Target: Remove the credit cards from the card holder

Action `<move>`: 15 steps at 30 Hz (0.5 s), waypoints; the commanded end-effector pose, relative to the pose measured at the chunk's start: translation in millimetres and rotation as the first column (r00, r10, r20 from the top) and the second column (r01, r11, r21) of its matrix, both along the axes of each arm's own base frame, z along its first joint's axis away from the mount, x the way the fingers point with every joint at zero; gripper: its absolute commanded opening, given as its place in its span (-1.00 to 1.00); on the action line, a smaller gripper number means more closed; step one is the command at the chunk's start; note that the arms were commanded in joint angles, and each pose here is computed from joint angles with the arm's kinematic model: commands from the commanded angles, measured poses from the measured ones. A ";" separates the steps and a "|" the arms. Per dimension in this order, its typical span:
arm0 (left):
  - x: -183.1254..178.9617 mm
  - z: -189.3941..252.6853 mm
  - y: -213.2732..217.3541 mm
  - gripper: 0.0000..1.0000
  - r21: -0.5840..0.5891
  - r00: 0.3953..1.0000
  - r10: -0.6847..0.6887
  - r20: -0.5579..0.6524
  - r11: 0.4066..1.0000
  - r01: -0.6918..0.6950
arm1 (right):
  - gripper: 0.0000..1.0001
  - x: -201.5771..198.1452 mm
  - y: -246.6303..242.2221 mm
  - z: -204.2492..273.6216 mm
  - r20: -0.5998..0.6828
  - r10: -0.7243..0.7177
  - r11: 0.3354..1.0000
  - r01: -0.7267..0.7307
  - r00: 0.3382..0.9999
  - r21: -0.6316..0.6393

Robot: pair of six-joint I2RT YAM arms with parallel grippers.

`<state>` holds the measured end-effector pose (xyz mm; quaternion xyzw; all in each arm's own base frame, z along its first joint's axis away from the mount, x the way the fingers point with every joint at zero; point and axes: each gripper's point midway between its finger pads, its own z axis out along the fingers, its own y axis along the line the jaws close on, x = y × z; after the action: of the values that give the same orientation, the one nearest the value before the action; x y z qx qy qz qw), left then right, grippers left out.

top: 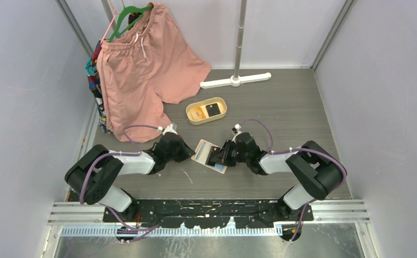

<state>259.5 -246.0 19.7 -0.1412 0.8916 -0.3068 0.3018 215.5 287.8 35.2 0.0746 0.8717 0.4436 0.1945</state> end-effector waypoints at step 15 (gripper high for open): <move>-30.9 -46.4 24.0 -1.00 0.144 0.989 -0.005 -0.151 0.989 0.027 | -0.83 11.6 -33.3 106.7 0.097 0.336 0.939 -0.326 0.937 -0.108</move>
<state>260.9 -249.5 19.7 -0.1402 0.8903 -0.3122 0.3005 220.7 245.3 91.0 0.0008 0.8992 0.3947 0.1890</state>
